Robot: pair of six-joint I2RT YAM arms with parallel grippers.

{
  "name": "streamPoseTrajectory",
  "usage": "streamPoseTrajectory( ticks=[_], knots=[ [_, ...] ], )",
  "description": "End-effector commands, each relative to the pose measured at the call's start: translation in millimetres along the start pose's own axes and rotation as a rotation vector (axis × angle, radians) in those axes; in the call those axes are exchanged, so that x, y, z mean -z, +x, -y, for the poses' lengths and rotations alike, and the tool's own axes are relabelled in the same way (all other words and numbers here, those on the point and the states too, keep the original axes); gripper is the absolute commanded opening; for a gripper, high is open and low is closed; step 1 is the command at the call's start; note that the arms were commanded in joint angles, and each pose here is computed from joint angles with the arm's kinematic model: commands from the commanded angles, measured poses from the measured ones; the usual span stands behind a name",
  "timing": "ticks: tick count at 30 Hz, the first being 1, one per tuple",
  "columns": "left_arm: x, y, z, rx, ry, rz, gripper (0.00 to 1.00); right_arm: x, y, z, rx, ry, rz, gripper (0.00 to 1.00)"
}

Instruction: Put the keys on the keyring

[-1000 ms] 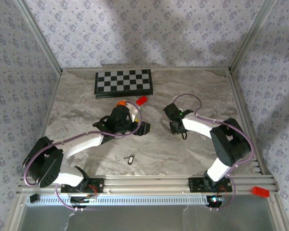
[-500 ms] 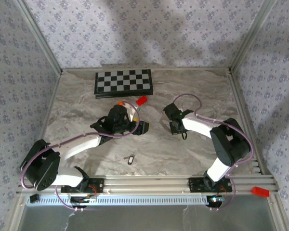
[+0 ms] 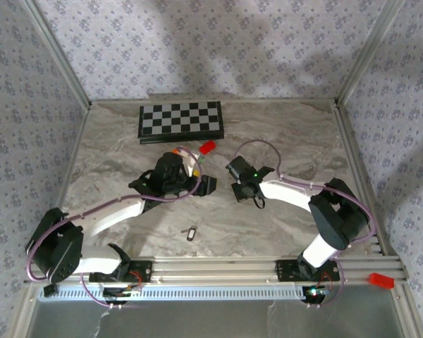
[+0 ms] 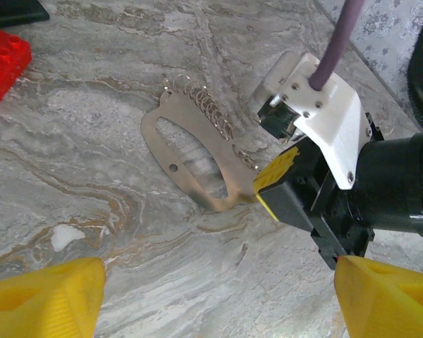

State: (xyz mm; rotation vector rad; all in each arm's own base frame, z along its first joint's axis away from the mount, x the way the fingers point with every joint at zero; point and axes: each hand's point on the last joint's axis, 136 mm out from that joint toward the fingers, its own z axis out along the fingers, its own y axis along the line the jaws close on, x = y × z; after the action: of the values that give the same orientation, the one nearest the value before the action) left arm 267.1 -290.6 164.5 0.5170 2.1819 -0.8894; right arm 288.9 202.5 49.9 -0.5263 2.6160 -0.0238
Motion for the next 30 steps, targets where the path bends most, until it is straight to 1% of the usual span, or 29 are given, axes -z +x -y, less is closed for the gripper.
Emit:
streamPoseTrajectory(
  ticks=[1, 4, 7, 14, 20, 25, 30],
  knots=[
    [11, -15, 1, -0.026, -0.01, 0.041, 0.84, 14, -14, -21, 0.001, -0.096, 0.096, 0.0],
    [11, -16, -1, -0.022, -0.016, 0.042, 0.84, 15, -9, -31, -0.04, -0.171, 0.119, 0.0],
    [9, -15, -2, -0.016, -0.017, 0.04, 0.84, 11, 4, -38, -0.071, -0.224, 0.088, 0.0],
    [9, -15, -3, -0.017, -0.019, 0.041, 0.84, 10, 28, -46, -0.133, -0.286, 0.046, 0.0],
    [8, -13, -5, -0.01, -0.024, 0.041, 0.84, 10, 44, -36, -0.167, -0.245, 0.018, 0.0],
    [8, -12, -7, -0.009, -0.026, 0.045, 0.85, 11, 52, -33, -0.157, -0.21, -0.006, 0.07],
    [7, -9, -9, -0.009, -0.03, 0.042, 0.85, 10, 57, -31, -0.15, -0.189, -0.035, 0.1]
  ],
)
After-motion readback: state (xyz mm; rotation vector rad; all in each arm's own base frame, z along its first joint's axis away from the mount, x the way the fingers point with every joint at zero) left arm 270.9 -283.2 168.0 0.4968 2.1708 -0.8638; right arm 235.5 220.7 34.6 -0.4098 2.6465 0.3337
